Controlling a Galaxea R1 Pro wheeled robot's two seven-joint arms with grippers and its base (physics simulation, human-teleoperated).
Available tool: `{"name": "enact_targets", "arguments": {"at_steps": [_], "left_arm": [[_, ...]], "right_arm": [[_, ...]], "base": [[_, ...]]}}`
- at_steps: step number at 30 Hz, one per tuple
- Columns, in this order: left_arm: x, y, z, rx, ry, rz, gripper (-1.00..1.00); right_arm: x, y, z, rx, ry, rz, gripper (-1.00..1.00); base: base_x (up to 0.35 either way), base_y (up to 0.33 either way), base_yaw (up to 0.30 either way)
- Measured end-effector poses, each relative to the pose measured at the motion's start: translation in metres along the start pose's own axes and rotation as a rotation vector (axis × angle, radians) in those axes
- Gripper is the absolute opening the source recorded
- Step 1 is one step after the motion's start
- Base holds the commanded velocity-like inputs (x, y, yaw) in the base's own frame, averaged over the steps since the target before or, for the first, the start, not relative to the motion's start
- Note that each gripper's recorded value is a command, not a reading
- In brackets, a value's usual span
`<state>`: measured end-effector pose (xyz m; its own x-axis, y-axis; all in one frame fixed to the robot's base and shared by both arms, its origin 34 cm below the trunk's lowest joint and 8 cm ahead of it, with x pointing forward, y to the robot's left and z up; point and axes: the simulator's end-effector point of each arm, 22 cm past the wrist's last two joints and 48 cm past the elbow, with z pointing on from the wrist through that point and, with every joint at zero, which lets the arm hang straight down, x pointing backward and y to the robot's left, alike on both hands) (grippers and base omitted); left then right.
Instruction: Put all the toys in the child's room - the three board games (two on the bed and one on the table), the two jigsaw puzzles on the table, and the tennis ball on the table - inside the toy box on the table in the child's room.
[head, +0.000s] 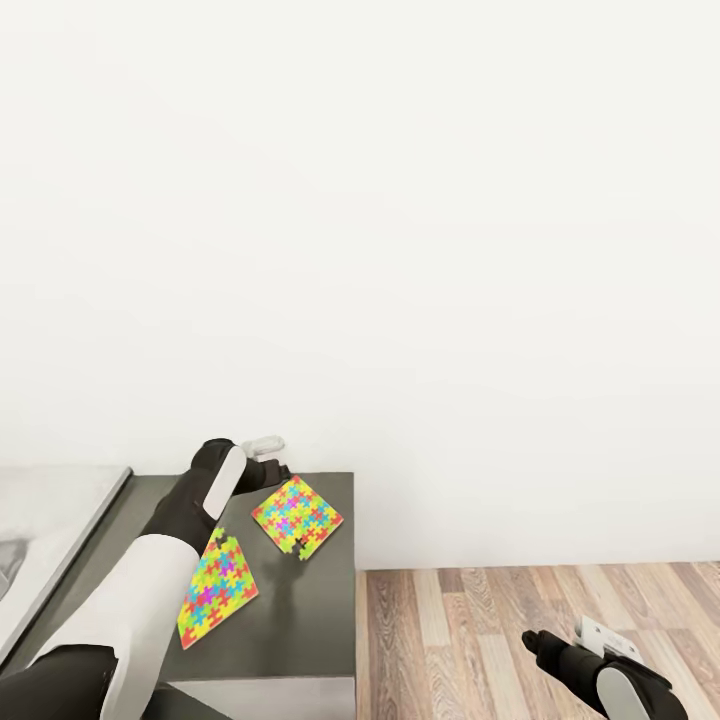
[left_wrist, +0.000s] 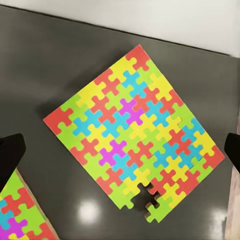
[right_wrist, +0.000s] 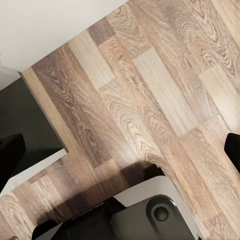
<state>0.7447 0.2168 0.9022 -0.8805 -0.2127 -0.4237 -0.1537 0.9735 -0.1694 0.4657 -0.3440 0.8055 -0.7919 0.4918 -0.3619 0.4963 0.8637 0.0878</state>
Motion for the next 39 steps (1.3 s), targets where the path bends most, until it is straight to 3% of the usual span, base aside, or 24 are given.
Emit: {"name": "enact_targets", "arguments": {"at_steps": [25,39], "left_arm": [[0.01,0.012,0.017,-0.02,0.026,-0.001,1.0],[0.0,0.019,0.029,-0.031,-0.032,-0.02,1.0]], "right_arm": [[0.01,-0.001,0.009,0.0,0.03,-0.005,1.0],[0.016,-0.005,0.015,0.012,0.049,-0.007,1.0]], "base": [[0.03,0.0,-0.003],[0.0,0.0,0.0]]}}
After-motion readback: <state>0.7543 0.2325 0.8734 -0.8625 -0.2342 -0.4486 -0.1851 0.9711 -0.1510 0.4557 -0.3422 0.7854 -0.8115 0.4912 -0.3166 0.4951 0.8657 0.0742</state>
